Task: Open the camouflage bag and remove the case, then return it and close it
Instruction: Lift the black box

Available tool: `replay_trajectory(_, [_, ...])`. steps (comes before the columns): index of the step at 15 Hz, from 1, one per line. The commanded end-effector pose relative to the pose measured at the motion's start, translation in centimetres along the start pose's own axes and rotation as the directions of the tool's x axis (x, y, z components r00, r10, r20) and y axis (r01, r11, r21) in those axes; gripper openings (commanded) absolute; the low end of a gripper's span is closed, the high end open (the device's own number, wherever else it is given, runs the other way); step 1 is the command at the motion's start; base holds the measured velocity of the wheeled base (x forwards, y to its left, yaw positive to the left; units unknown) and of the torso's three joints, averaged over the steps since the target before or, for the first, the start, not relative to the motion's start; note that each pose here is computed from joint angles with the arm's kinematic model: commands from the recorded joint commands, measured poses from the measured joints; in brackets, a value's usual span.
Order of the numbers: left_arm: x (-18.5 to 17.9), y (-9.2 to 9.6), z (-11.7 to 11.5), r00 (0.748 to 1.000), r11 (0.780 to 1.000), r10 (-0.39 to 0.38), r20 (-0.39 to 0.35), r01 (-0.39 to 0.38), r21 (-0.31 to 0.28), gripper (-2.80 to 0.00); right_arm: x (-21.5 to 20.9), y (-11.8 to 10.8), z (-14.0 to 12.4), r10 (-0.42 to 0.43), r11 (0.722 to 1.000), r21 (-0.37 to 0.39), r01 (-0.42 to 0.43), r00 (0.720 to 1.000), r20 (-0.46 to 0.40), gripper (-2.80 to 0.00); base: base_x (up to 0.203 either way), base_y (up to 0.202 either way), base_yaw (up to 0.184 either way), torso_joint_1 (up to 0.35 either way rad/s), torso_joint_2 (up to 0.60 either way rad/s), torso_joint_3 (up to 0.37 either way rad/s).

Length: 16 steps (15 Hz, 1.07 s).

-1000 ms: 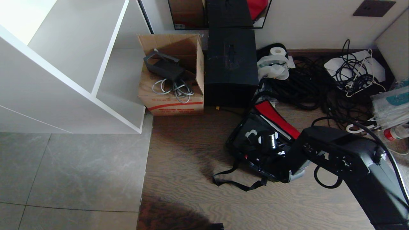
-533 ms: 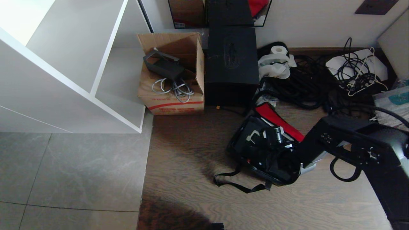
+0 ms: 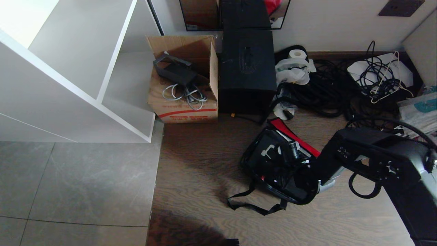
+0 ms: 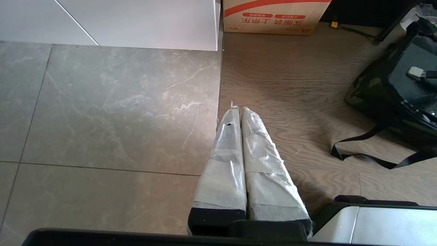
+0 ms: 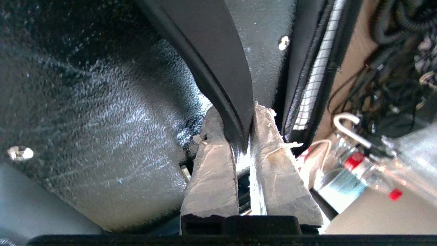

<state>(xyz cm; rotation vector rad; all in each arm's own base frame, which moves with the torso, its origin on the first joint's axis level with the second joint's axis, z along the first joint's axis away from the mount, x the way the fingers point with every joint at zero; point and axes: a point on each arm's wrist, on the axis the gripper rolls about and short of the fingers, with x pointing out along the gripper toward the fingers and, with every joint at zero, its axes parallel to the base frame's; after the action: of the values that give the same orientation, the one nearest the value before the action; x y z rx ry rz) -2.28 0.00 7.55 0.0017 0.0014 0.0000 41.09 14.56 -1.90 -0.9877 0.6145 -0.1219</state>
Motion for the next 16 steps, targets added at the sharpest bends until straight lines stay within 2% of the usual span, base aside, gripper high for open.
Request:
replay_trajectory(1, [0.0,0.0,0.0,1.000,1.000,0.000,0.000,0.000,0.000,-2.80,1.2,2.2,-1.2,0.028,0.999,-0.028,-0.029,0.999,-0.036,-2.80,0.000,0.000,0.000,0.000,0.00,0.000])
replay_trajectory(4, [0.0,0.0,0.0,1.000,1.000,0.000,0.000,0.000,0.000,-2.80,1.8,2.8,-1.1,0.035,0.999,-0.015,-0.036,0.999,-0.028,-2.80,0.000,0.000,0.000,0.000,0.00,0.000])
replay_trajectory(5, [0.0,0.0,0.0,1.000,1.000,0.000,0.001,0.000,0.000,-2.80,1.8,2.7,-0.9,0.054,0.998,-0.011,-0.054,0.999,-0.005,0.00,0.000,0.000,0.000,0.000,0.00,0.000])
replay_trajectory(9, [0.0,0.0,0.0,1.000,1.000,0.000,0.000,0.000,0.000,-2.80,2.0,2.2,-0.1,0.027,0.999,0.016,-0.028,0.999,0.023,0.00,0.000,0.000,0.000,0.000,0.00,0.000])
replay_trajectory(13, [0.0,0.0,0.0,1.000,1.000,0.000,0.000,0.000,0.000,-2.80,2.2,1.1,0.8,-0.054,0.997,0.062,0.053,0.998,0.021,0.00,0.000,0.000,0.000,0.000,0.00,0.000])
replay_trajectory(16, [0.0,0.0,0.0,1.000,1.000,0.000,0.000,0.000,0.000,-2.80,2.7,-0.5,1.6,-0.133,0.986,0.104,0.133,0.991,-0.009,0.00,0.000,0.000,0.000,0.000,0.00,0.000])
